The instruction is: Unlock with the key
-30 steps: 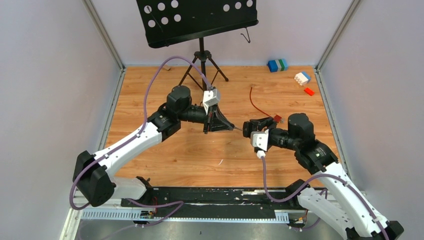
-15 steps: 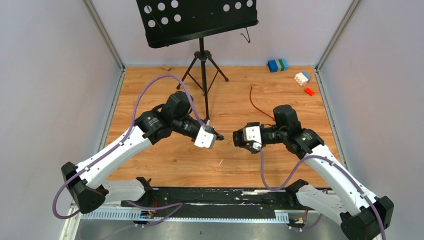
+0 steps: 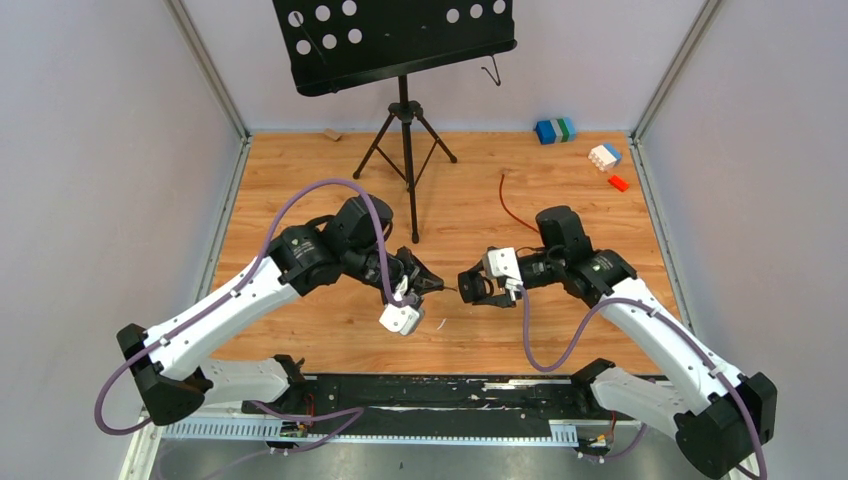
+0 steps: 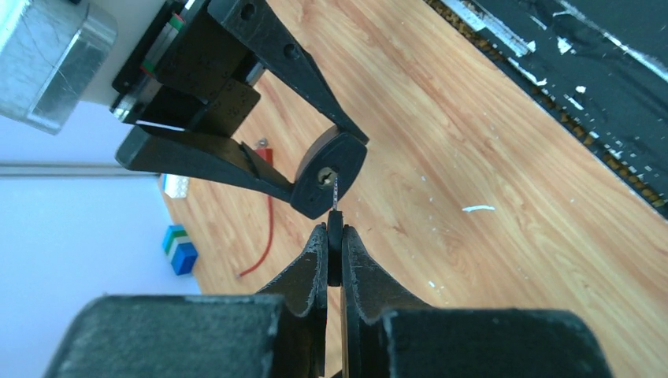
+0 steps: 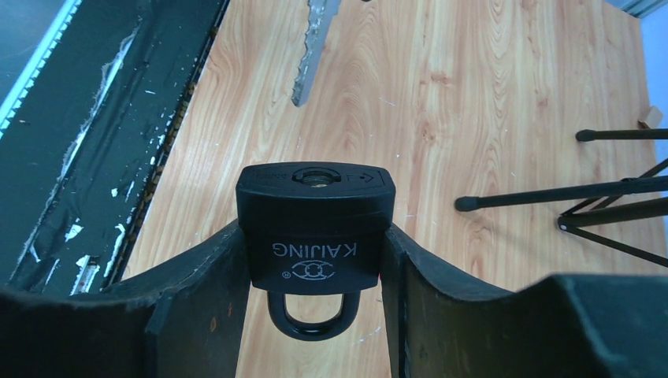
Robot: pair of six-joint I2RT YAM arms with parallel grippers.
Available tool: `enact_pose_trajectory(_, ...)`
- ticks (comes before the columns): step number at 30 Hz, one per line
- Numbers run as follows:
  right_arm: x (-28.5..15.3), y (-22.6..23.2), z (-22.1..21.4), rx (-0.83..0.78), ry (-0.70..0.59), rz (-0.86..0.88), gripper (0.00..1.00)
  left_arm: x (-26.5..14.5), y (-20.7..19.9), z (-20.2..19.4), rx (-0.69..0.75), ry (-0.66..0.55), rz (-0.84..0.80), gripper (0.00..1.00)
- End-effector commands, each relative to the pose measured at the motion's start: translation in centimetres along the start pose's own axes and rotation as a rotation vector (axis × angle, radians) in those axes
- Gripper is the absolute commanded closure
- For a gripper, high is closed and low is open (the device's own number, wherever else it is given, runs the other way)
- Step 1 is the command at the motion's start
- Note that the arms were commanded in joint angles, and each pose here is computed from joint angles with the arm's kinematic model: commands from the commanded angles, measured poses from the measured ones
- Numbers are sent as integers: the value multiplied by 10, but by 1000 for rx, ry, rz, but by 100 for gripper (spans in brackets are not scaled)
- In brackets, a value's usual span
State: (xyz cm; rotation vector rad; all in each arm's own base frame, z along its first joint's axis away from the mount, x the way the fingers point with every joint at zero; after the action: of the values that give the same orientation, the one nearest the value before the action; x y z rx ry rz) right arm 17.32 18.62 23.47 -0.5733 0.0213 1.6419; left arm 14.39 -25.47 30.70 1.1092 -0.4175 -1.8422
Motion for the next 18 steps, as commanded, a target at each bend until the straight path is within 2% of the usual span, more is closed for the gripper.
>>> enact_pose_trajectory(1,0,-10,34,-83,-132,33,100,-8,11,8,99,26,17,100)
enact_pose_trajectory(18,12,-10,36,-29,-170,113,100,5,8,4,179,87,-46,100)
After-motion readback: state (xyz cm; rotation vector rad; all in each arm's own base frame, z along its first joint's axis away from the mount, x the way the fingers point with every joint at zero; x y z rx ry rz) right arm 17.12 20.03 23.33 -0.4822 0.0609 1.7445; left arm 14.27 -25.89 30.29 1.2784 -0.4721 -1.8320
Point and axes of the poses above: each gripper's point midway between its finger pads, its own x axis out along the fingers, its own y axis along the line the jaws close on, z = x × y, the point moved 6 cm from there along -x, back along the fingers, and after that the axes turned 3 degrees about x, right-handed, at the moved point
